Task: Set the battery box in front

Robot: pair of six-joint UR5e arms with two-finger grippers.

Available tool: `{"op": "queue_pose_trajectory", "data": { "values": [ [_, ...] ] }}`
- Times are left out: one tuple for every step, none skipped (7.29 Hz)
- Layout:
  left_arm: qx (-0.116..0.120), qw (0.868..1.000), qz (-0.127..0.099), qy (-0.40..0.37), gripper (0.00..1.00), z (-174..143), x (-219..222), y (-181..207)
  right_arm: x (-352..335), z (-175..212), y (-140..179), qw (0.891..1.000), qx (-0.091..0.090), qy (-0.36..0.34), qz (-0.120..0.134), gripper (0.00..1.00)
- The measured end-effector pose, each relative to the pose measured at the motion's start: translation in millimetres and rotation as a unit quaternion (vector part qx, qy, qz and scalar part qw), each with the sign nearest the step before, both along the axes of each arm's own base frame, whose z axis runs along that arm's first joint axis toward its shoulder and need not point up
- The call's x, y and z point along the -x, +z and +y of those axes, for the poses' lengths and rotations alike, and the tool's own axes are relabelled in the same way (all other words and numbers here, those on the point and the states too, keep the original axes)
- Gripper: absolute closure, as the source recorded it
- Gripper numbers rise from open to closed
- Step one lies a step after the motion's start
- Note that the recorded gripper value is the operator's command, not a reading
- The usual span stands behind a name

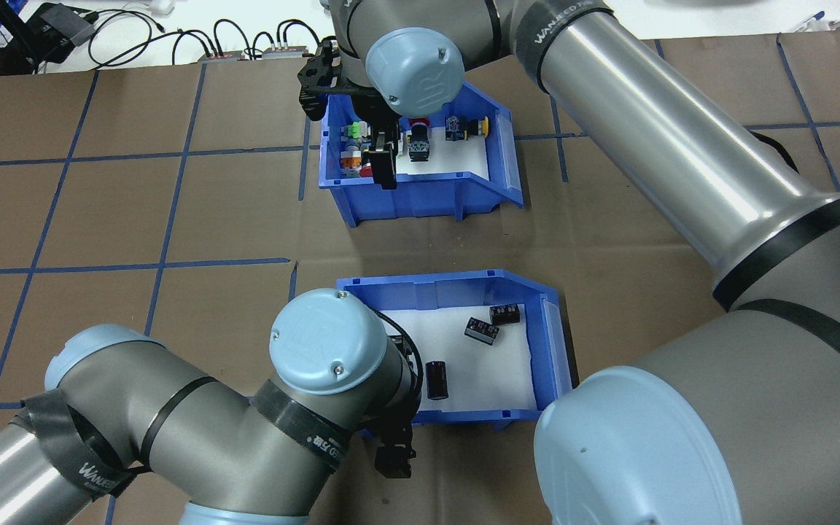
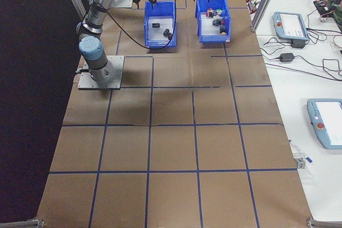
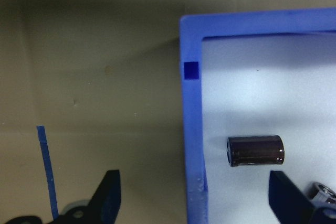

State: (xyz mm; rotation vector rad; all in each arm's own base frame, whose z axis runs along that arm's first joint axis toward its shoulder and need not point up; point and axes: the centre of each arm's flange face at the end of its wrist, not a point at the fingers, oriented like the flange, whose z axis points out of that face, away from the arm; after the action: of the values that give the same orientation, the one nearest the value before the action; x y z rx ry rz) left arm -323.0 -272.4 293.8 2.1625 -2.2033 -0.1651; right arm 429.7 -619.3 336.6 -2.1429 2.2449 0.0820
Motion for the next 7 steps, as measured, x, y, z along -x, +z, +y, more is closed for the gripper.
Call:
{"op": "queue_pose_trajectory", "data": {
  "values": [
    [-0.003,1.000,-0.003,-0.001,0.01,-2,2,-7,-4,4,-15,1.000,-0.004,0.006,0.003,0.00],
    [-0.005,1.000,-0.006,-0.004,0.01,-2,6,-15,-6,5,-29,1.000,0.003,0.007,0.001,0.00],
    [-0.003,1.000,-0.005,-0.010,0.01,-1,11,-25,-6,4,-45,1.000,0.011,0.007,0.003,0.00],
    [0.003,1.000,-0.003,-0.012,0.06,0,14,-35,-5,3,-59,1.000,0.016,0.006,0.012,0.00],
    [0.007,1.000,-0.001,-0.012,0.32,0,16,-43,-3,3,-68,1.000,0.018,0.006,0.020,0.22],
    [0.007,1.000,-0.001,-0.012,0.66,0,18,-48,-2,2,-72,1.000,0.019,0.004,0.024,0.46],
    [0.006,1.000,-0.001,-0.011,0.92,0,18,-50,-1,0,-73,0.999,0.020,0.003,0.025,0.65]
  ]
}}
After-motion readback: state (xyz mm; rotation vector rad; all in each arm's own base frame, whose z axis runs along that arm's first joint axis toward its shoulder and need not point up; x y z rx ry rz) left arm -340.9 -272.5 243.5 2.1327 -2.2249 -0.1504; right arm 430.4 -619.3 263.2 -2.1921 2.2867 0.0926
